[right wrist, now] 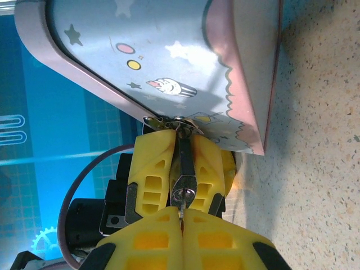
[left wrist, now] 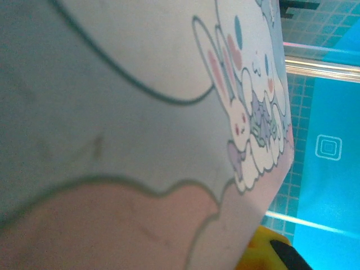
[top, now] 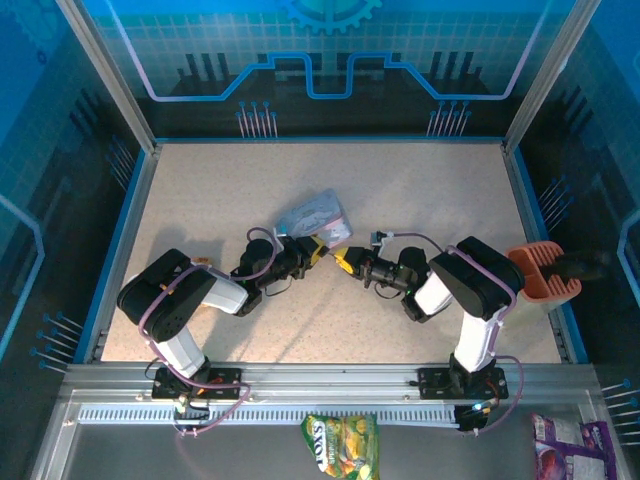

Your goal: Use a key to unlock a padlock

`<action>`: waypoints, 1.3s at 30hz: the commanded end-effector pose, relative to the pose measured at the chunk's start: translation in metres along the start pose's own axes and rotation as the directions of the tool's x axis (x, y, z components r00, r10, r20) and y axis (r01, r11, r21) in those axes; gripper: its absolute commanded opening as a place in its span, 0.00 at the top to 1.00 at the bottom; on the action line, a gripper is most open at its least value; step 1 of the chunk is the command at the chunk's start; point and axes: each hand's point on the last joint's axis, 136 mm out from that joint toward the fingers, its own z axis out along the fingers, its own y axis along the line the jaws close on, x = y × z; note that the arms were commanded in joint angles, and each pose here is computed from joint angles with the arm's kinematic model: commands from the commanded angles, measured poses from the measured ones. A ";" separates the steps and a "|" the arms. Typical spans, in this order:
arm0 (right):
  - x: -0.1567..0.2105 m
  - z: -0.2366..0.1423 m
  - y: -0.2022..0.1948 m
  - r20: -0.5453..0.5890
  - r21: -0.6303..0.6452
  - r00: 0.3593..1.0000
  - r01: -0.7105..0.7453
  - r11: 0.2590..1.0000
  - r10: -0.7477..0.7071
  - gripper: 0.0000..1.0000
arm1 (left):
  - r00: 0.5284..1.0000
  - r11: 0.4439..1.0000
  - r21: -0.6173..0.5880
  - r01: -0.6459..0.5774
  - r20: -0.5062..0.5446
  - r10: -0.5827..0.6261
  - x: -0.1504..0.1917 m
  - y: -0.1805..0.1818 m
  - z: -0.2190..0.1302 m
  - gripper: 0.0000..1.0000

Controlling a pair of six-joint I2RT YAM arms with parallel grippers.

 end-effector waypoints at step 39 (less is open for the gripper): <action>-0.027 -0.003 -0.053 0.165 0.141 0.981 -0.129 0.982 0.105 1.00 | 0.955 0.974 0.214 -0.068 -0.268 0.126 0.080 -0.068 0.004 1.00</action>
